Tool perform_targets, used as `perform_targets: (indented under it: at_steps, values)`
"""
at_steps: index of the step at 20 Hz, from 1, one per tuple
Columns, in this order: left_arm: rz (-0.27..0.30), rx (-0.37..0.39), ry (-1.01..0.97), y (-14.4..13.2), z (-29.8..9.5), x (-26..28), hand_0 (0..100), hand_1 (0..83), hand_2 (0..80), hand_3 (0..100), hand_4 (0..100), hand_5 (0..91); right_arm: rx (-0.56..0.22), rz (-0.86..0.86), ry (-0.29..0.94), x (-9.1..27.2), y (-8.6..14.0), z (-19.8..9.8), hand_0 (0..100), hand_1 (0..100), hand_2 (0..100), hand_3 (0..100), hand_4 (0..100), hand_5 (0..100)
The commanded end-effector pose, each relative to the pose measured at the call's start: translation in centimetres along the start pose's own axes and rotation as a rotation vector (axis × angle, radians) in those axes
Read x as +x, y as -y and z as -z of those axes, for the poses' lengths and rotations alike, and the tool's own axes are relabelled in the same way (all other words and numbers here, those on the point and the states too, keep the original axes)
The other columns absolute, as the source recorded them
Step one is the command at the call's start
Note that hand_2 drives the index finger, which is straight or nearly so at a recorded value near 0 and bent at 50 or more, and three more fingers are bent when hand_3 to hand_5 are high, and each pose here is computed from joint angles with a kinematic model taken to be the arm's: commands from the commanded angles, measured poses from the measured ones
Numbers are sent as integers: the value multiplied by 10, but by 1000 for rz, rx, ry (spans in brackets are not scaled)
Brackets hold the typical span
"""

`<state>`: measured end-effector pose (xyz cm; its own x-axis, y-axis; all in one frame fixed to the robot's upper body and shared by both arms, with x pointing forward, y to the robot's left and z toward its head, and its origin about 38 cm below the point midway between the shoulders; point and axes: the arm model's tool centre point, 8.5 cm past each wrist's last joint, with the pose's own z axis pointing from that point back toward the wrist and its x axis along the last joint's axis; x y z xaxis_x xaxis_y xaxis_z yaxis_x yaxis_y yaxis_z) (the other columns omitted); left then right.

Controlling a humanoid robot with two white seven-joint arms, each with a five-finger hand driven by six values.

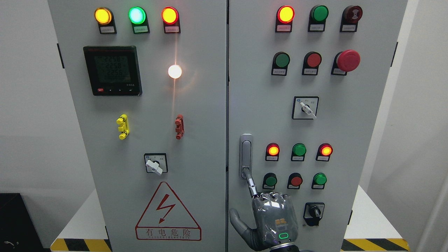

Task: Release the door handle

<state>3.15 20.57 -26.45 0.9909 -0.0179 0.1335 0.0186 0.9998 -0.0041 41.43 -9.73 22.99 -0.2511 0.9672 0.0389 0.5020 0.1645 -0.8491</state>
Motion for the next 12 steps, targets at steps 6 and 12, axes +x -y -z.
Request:
perform_targets:
  at_steps: [6, 12]
  values:
    - [-2, 0, -16, 0, -1, -11, 120, 556, 0, 0, 0, 0, 12, -1, -4, -1, -3, -2, 364, 238, 118, 1000, 1000, 1000]
    - [0, 0, -16, 0, -1, -11, 120, 556, 0, 0, 0, 0, 29, 1, -2, 0, -4, -2, 365, 238, 119, 1000, 1000, 1000]
